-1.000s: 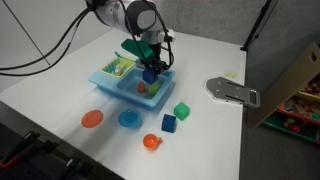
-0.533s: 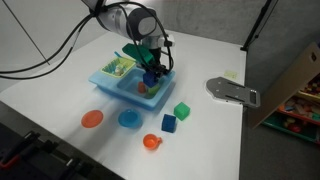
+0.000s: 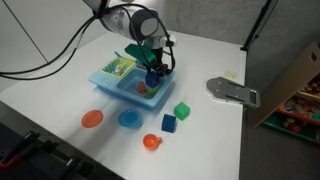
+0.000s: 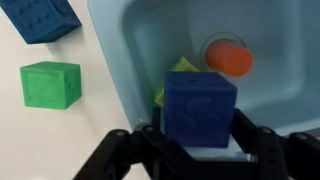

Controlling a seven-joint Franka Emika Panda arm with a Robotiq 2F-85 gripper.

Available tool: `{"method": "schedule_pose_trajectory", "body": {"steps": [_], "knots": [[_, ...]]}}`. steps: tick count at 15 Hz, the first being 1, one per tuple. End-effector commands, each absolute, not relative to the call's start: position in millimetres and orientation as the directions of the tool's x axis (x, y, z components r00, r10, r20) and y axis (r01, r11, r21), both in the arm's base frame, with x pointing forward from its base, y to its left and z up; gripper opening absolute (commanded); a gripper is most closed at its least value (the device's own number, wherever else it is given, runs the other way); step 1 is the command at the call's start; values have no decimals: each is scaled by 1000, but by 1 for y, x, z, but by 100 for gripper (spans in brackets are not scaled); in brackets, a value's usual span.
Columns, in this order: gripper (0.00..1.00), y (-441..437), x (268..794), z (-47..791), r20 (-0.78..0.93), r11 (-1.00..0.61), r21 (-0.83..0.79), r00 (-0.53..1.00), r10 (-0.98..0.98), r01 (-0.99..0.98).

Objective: Move the blue cube from the dark green cube to the light green cube

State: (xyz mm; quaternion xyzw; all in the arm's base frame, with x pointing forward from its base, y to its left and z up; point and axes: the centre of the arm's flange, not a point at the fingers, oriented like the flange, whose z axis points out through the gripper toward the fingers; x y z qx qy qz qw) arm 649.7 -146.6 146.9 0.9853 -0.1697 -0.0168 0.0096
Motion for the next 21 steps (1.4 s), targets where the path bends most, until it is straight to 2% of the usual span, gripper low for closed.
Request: {"method": "schedule_pose_trajectory", "body": {"steps": [1, 6, 15, 21], "knots": [[99, -150, 647, 163, -17, -947, 38, 948, -319, -318], [100, -156, 633, 190, -21, -955, 54, 956, -293, -292], [100, -164, 593, 254, -208, -976, 23, 954, -217, -217], [100, -163, 570, 323, -265, -983, 20, 947, -182, -183]]}}
